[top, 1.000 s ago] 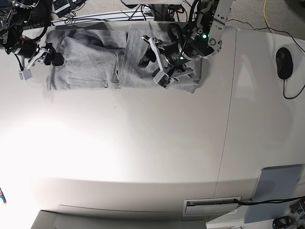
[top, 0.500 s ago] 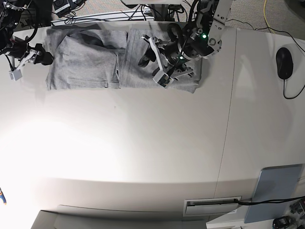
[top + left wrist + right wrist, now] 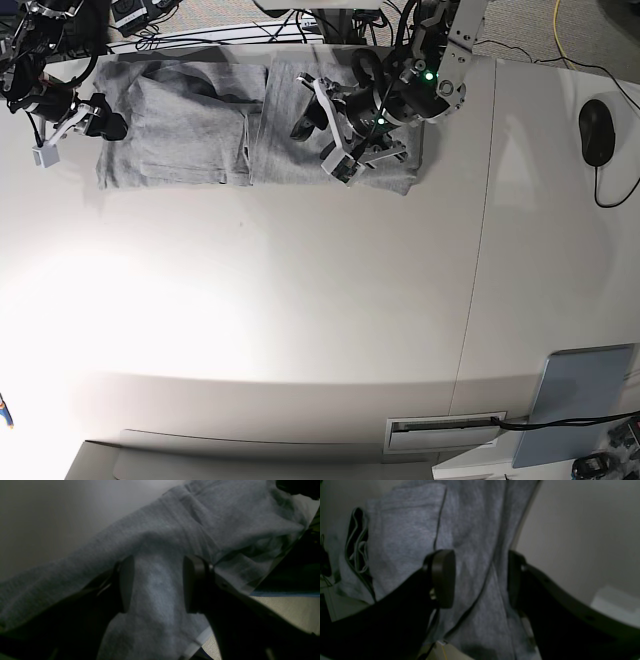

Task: Fold the T-shirt properly
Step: 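Fold the right-held end over onto the left-folded section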

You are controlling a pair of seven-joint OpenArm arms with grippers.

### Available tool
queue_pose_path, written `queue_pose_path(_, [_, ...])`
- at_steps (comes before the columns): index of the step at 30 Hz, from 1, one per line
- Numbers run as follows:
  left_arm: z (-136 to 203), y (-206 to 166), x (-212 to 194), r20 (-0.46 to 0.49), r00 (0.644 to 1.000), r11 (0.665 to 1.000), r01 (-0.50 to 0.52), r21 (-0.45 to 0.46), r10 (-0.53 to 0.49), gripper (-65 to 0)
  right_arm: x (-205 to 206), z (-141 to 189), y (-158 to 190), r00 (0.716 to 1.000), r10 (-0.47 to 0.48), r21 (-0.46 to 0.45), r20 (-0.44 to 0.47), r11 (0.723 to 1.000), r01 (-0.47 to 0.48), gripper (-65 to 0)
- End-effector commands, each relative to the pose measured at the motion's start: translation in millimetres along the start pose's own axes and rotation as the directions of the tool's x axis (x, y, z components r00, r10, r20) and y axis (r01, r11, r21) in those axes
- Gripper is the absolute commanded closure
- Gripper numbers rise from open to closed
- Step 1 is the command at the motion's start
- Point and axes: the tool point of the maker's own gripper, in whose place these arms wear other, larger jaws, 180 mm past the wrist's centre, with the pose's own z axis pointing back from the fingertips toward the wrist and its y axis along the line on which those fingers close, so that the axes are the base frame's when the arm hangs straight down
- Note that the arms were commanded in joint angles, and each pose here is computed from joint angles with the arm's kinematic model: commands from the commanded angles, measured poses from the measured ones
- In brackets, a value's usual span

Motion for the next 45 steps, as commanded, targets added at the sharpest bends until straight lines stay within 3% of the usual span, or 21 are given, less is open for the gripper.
queue_pose_path(1, [2.4, -3.7, 11.4, 0.042, 0.999, 1.000, 0.008, -0.012, -0.007, -30.4, -7.5, 3.0, -3.9, 0.999, 0.007, -0.022, -0.047, 1.000, -0.008, -31.6])
queue_pose_path(11, [2.4, -4.0, 11.3, 0.042, 0.999, 1.000, 0.010, -0.014, -0.010, -30.4, -20.1, -13.7, 14.1, 0.998, -0.025, 0.044, -0.049, 0.999, 0.027, -31.6])
queue_pose_path(16, [2.4, -3.8, 10.4, 0.037, 0.999, 1.000, 0.011, -0.013, -0.010, -30.4, -32.1, -30.5, 30.7, 0.993, 0.016, 0.089, -0.116, 0.996, -0.005, -31.6])
queue_pose_path(29, [2.5, -3.9, 10.2, 0.037, 0.999, 1.000, 0.010, -0.013, -0.010, -30.4, -44.7, -56.7, 58.6, 0.985, 0.061, 0.160, -0.162, 0.987, -0.035, -31.3])
queue_pose_path(31, [2.5, -3.9, 10.2, 0.037, 0.999, 1.000, 0.010, -0.013, -0.010, -30.4, -40.7, -56.9, 59.2, 0.987, 0.071, 0.164, -0.142, 0.985, -0.047, -26.4])
queue_pose_path(35, [2.5, -4.2, 8.5, 0.031, 0.999, 1.000, 0.009, -0.013, -0.008, -30.4, -29.1, -58.6, 59.5, 0.989, 0.114, 0.162, -0.096, 0.982, -0.097, -2.5])
queue_pose_path(36, [2.5, -4.2, 7.8, 0.029, 1.000, 1.000, 0.008, -0.013, -0.007, -30.4, -25.7, -58.5, 57.4, 0.987, 0.129, 0.152, -0.093, 0.982, -0.114, 0.0])
queue_pose_path(40, [2.8, 0.9, 0.9, 0.006, 1.000, 0.999, 0.029, 0.023, -0.029, -30.5, -6.5, -42.6, 33.0, 0.978, 0.177, 0.062, -0.111, 0.983, -0.171, 0.0])
queue_pose_path(45, [3.6, 8.1, -6.5, -0.022, 0.998, 0.996, 0.059, 0.068, -0.057, -30.5, 41.0, 13.6, -10.8, 0.973, 0.214, -0.095, -0.088, 0.970, -0.222, 0.0])
